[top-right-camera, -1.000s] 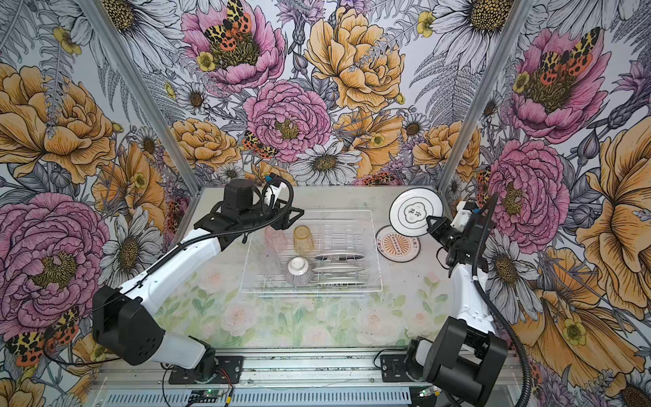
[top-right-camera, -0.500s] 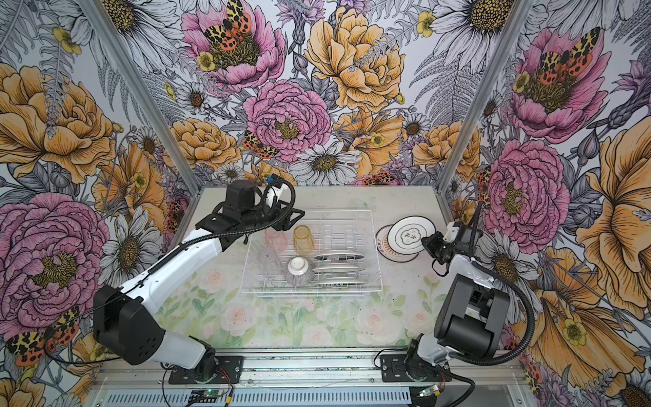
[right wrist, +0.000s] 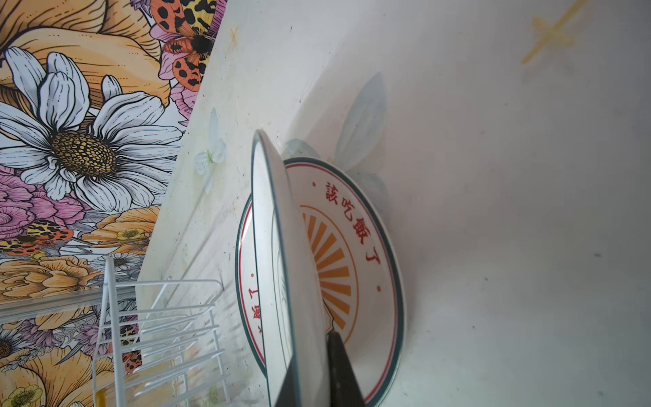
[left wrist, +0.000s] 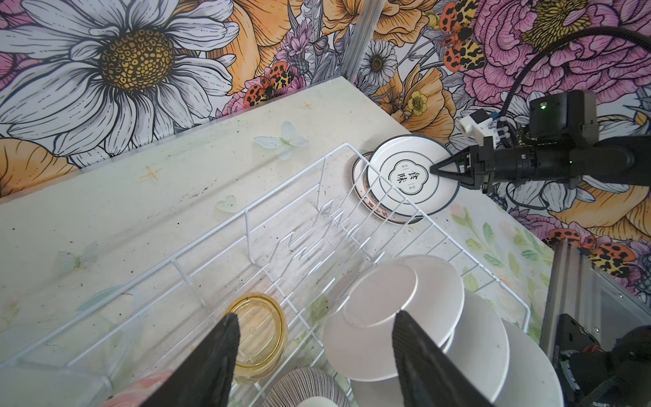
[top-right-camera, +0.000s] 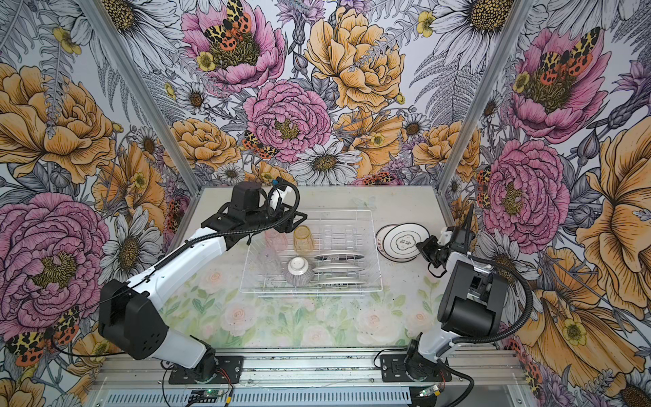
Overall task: Unload the mixed dishes from the dish rack
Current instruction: 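Carry the green-rimmed plate beside the rack with the right gripper while the left releases, then lower the green-rimmed plate flat onto the sunburst plate and open the right gripper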
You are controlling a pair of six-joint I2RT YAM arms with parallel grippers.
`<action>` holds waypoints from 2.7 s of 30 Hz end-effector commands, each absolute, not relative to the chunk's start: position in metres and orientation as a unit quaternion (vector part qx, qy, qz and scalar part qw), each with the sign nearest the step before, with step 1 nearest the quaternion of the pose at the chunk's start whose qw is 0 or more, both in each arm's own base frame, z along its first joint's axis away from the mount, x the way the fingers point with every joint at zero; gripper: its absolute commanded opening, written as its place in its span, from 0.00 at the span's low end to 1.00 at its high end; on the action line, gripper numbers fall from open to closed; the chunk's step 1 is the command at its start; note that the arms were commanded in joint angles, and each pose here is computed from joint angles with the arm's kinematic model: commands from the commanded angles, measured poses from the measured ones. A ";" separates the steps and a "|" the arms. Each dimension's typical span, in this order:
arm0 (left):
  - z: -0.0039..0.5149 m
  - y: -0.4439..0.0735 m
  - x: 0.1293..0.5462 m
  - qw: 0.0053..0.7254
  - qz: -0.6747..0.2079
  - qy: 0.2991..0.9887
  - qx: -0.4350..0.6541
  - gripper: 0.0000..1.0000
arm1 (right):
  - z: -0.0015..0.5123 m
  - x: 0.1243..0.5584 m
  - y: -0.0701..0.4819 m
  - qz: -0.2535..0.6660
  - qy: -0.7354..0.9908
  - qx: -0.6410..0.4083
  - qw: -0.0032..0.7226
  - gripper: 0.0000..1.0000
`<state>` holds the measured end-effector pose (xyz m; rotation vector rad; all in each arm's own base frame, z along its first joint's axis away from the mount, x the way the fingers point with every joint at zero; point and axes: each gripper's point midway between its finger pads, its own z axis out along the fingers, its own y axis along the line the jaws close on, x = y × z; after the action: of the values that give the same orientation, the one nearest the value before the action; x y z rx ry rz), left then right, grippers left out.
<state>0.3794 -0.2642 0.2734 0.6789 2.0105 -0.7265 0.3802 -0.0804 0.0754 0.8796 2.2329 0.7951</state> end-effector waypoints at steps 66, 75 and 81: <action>0.257 -0.265 0.384 0.421 -0.262 0.817 0.294 0.71 | 0.041 0.398 -0.085 0.117 0.921 0.273 0.251 0.87; 0.253 -0.262 0.384 0.417 -0.259 0.820 0.294 0.71 | 0.037 0.409 -0.072 0.107 0.930 0.256 0.242 0.88; 0.253 -0.262 0.384 0.416 -0.257 0.820 0.296 0.71 | 0.037 0.415 -0.067 0.103 0.933 0.247 0.239 0.89</action>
<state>0.3801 -0.2655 0.2616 0.7305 2.0417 -0.6848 0.4073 -0.0656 0.0337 0.7025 2.5540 0.3170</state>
